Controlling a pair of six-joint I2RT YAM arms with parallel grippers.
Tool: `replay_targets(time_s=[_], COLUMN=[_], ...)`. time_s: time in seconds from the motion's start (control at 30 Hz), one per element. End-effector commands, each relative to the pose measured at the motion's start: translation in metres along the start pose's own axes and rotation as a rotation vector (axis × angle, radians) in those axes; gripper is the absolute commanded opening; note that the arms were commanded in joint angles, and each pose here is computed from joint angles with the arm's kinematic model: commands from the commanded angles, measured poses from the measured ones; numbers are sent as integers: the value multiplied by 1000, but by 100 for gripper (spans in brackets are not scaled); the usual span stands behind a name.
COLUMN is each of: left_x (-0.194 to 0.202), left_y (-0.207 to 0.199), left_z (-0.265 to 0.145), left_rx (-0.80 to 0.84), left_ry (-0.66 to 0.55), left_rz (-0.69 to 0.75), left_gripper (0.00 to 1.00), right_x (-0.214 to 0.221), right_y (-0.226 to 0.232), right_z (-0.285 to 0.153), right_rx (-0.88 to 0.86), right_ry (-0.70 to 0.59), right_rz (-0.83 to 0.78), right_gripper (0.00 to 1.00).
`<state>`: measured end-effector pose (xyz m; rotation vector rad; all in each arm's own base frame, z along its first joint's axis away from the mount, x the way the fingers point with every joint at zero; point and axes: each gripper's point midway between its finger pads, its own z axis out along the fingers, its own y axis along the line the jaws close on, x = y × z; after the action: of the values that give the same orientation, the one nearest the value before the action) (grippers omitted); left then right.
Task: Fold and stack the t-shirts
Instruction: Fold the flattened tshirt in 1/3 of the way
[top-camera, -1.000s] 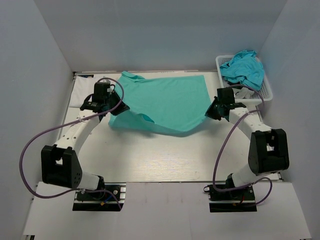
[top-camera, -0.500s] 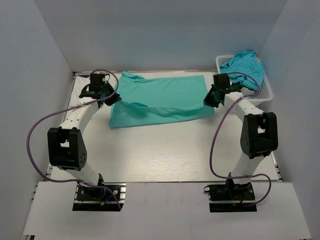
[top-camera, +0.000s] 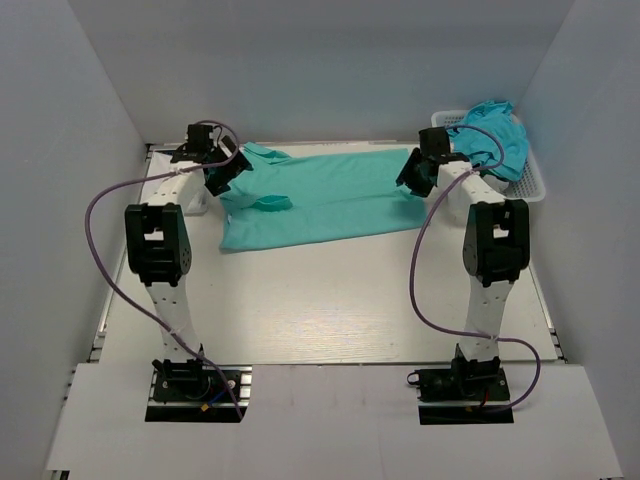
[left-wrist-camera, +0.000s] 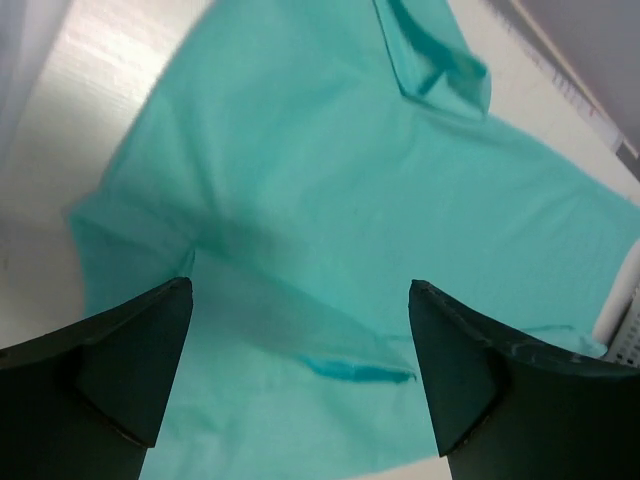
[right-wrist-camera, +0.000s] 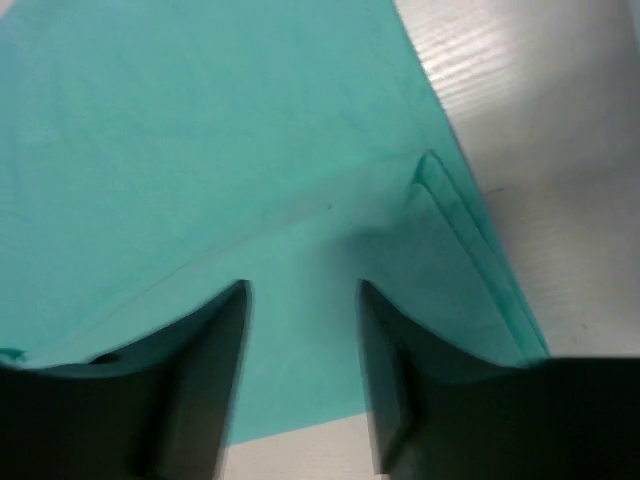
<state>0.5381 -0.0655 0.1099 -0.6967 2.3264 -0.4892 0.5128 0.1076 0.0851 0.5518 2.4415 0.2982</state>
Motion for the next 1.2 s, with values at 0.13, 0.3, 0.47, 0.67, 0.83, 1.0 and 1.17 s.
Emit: replay_targets(time_s=[0.13, 0.3, 0.47, 0.67, 0.83, 1.0, 1.17], left_x=[-30, -3, 31, 61, 87, 102, 99], left_y=[-18, -12, -5, -21, -33, -43, -54], left_z=[-16, -51, -92, -76, -50, -20, 5], left_rx=[25, 54, 108, 187, 191, 171, 165], left_ry=[27, -17, -26, 50, 134, 191, 180], left_rz=[32, 76, 117, 163, 218, 248, 255], left_gripper=[100, 100, 100, 100, 100, 100, 100], right_x=[-2, 19, 46, 72, 76, 79, 80], right_y=[29, 37, 35, 36, 38, 35, 32], right_z=[-29, -49, -57, -48, -41, -32, -26], right_rx=[-193, -250, -284, -306, -313, -306, -293], right_ry=[-71, -76, -55, 0, 2, 14, 25], right_rz=[-180, -230, -271, -279, -274, -261, -264], right_gripper=[79, 90, 90, 90, 90, 90, 90])
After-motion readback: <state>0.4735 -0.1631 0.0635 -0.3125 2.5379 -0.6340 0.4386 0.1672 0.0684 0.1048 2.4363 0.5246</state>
